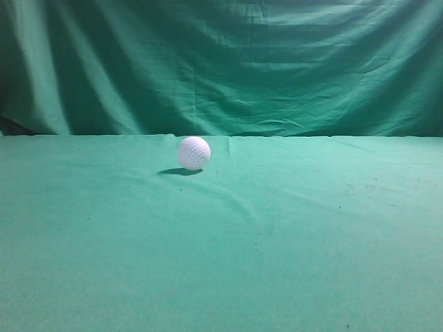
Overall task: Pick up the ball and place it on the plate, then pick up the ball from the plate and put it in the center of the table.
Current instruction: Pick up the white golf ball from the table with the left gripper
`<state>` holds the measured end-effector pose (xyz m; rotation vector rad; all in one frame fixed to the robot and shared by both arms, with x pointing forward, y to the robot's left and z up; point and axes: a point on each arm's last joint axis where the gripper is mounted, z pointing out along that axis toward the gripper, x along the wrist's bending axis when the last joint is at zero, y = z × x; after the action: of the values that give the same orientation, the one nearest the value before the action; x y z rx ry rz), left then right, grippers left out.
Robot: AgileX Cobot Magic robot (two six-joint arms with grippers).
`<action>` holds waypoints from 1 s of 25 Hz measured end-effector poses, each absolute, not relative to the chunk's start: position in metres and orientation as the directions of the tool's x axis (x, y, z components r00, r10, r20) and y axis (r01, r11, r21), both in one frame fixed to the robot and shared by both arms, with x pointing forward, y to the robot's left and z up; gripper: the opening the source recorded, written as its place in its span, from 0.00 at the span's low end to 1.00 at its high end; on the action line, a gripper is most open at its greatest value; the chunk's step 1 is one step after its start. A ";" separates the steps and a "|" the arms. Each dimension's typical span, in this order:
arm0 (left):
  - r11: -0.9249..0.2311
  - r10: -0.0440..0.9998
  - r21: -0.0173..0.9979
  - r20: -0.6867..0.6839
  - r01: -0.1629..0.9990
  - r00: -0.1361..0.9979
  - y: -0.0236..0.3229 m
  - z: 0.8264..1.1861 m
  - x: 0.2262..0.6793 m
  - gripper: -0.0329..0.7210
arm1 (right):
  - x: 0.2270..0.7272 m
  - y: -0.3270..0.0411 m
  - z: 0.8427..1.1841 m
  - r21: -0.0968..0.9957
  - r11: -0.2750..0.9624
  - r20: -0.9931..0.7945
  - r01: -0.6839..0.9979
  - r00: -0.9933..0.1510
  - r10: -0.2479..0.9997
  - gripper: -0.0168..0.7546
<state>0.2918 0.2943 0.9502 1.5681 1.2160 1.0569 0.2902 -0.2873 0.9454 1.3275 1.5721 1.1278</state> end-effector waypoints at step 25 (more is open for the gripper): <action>-0.151 0.980 0.957 0.112 0.247 0.165 0.294 0.950 0.292 0.04 | 0.290 -0.287 0.945 0.951 0.063 -0.016 0.301 -0.156 0.988 0.08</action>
<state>0.2918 0.2943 0.9502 1.5681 1.2160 1.0569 0.2902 -0.2873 0.9454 1.3275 1.5721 1.1278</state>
